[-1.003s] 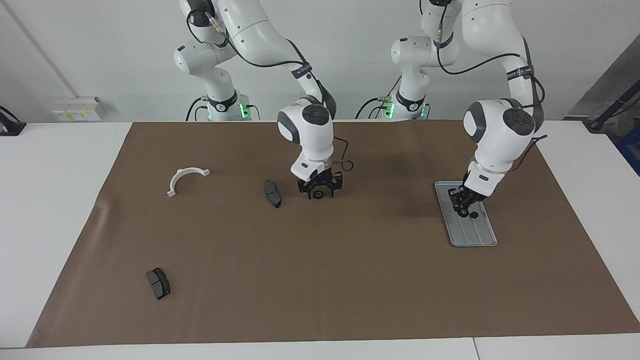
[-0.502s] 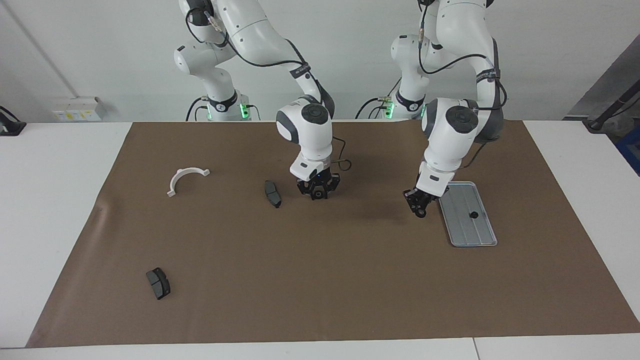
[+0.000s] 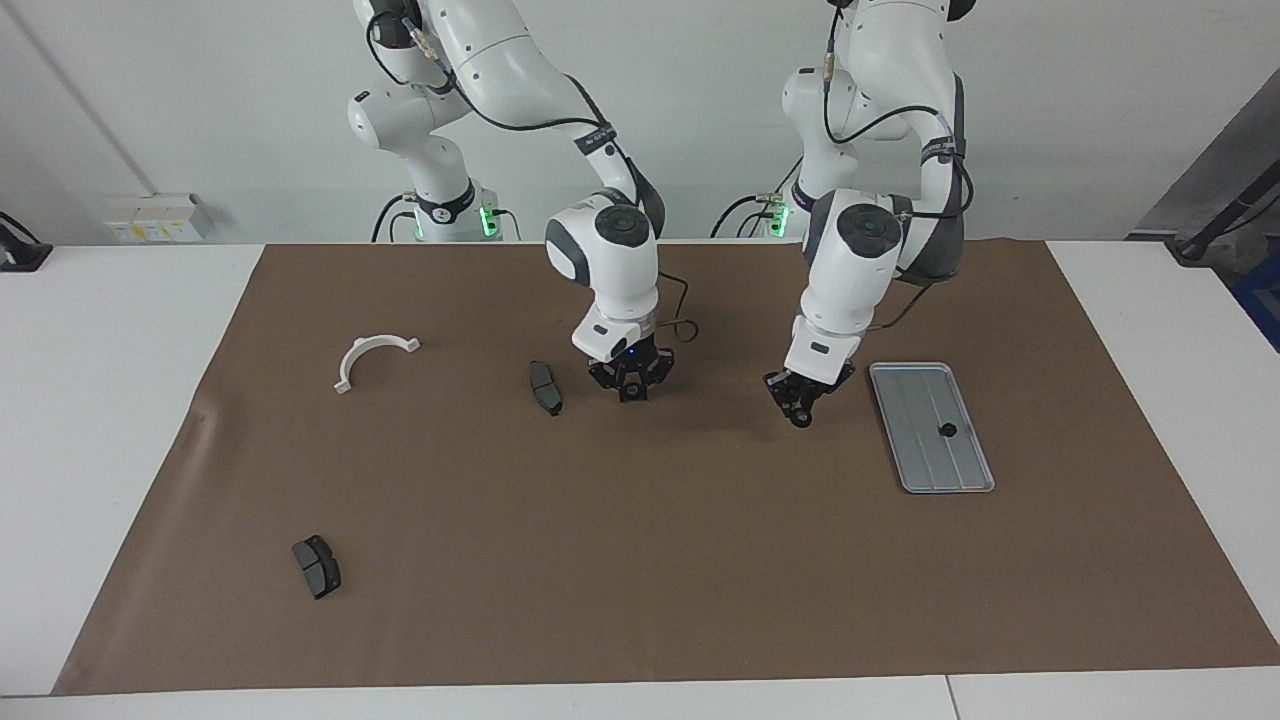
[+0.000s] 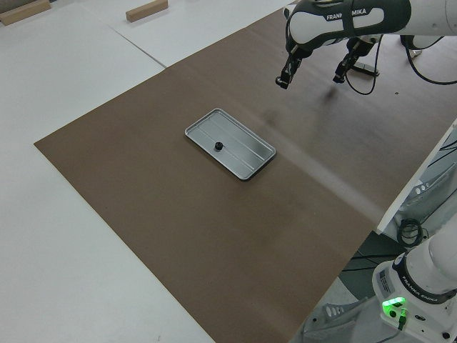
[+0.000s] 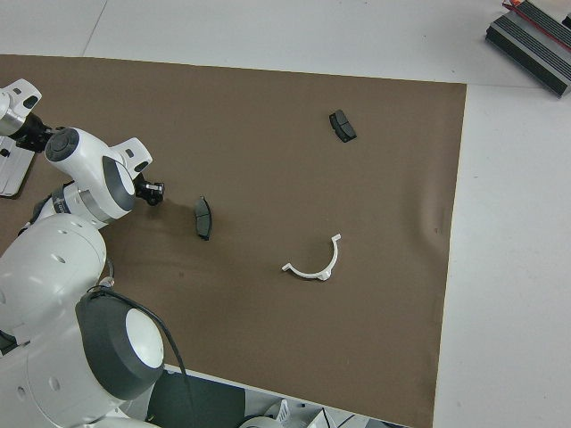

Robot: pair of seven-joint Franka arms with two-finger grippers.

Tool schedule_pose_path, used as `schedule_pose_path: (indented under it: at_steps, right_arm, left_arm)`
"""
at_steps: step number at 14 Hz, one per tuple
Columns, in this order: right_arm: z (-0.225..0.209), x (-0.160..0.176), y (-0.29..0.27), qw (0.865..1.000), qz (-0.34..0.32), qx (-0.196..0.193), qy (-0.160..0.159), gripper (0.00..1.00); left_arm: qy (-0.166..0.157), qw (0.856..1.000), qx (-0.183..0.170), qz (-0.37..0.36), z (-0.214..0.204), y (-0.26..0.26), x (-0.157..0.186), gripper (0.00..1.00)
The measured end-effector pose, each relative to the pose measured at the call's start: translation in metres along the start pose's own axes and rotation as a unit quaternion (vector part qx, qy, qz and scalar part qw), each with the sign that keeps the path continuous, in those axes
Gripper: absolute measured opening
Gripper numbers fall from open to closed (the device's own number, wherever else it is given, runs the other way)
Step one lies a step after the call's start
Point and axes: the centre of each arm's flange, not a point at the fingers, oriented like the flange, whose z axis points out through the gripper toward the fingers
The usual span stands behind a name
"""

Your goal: Place bearing gear from tray to pile

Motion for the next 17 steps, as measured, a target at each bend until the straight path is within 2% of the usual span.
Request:
schedule_pose_path:
  at_steps: [3, 5, 8, 11, 12, 15, 17]
  right_arm:
    - [-0.063, 0.043, 0.083, 1.0, 0.018, -0.006, 0.007, 0.35]
    - [-0.085, 0.066, 0.149, 1.0, 0.014, -0.012, 0.012, 0.35]
    - [-0.079, 0.088, 0.247, 1.0, -0.004, -0.025, 0.008, 0.35]
    - [-0.051, 0.1, 0.33, 0.999, -0.021, -0.035, 0.013, 0.35]
    - [-0.038, 0.102, 0.347, 0.999, -0.021, -0.038, 0.014, 0.35]
    - [-0.005, 0.102, 0.374, 0.999, -0.015, -0.042, 0.009, 0.35]
    - [0.01, 0.103, 0.379, 0.999, -0.013, -0.043, 0.012, 0.35]
  left_arm:
    - [-0.001, 1.0, -0.004, 0.009, 0.005, 0.045, -0.033, 0.29]
    - [-0.002, 1.0, -0.006, 0.015, 0.022, 0.083, -0.064, 0.29]
    - [-0.006, 0.999, -0.006, 0.034, 0.056, 0.124, -0.104, 0.29]
    - [-0.009, 0.999, -0.004, 0.049, 0.065, 0.137, -0.12, 0.33]
    - [-0.007, 0.999, -0.006, 0.051, 0.064, 0.139, -0.121, 0.4]
    - [0.0, 0.999, -0.012, 0.046, 0.058, 0.139, -0.113, 0.72]
    - [0.012, 1.0, -0.017, 0.019, 0.043, 0.121, -0.084, 0.98]
